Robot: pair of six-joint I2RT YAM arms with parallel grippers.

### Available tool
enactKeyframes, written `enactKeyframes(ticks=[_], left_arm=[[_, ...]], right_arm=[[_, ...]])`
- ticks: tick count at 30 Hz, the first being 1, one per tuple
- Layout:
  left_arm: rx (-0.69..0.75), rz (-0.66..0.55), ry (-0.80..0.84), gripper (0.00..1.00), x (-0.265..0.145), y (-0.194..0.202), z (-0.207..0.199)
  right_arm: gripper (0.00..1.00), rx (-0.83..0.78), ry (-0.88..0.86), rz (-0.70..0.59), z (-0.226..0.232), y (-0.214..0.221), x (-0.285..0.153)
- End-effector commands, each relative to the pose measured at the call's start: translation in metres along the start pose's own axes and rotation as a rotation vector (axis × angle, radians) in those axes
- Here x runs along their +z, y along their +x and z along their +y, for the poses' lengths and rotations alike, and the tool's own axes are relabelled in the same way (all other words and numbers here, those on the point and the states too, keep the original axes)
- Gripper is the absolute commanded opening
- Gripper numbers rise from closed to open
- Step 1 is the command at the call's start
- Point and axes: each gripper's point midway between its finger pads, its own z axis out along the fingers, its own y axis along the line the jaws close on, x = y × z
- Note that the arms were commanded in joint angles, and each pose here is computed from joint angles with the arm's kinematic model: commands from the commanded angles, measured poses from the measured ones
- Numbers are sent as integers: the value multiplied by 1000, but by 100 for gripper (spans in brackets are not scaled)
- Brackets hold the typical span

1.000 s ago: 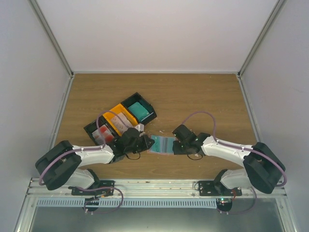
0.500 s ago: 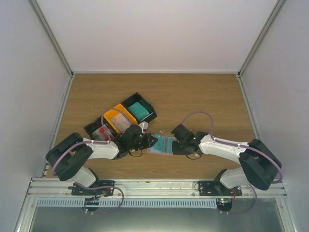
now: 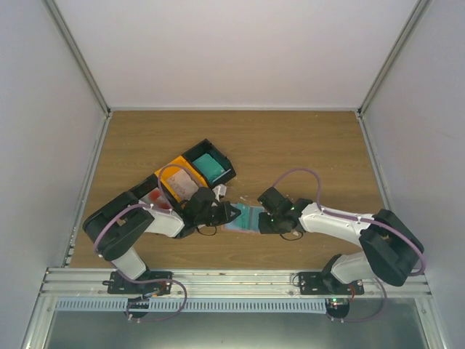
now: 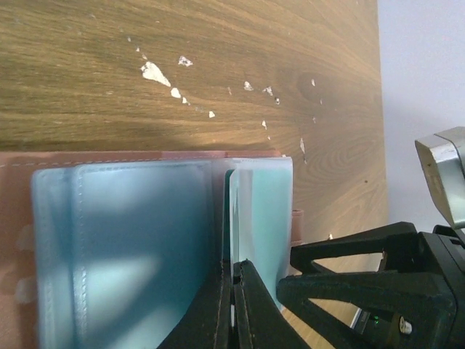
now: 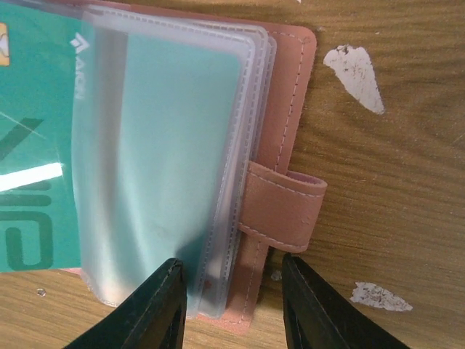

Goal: Put the credit cards into the card holder
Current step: Insert the credit card into the card holder.

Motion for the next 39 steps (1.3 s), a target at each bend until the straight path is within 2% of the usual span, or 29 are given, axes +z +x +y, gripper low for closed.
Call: enactKeyframes(ticks=[1,10,17,24,31,39], left_arm=[[10,-13,86,0,6,-9,-19],[-113,-9,62,0,11,-2,-2],[-149,-29,4,0,6,2,15],[-134,-36,-8,1,2,4,21],[-77,-26,-11,3,10,0,18],[-72,-1,-60,5,17,4,34]], right_arm=[[37,8,11,29,-6,10,3],[42,40,2,21,-7,12,-4],[39,96,7,21,-13,18,-6],[33,101,20,38,-17,23,2],[32,102,41,44,-19,22,9],[31,97,54,40,-20,20,10]])
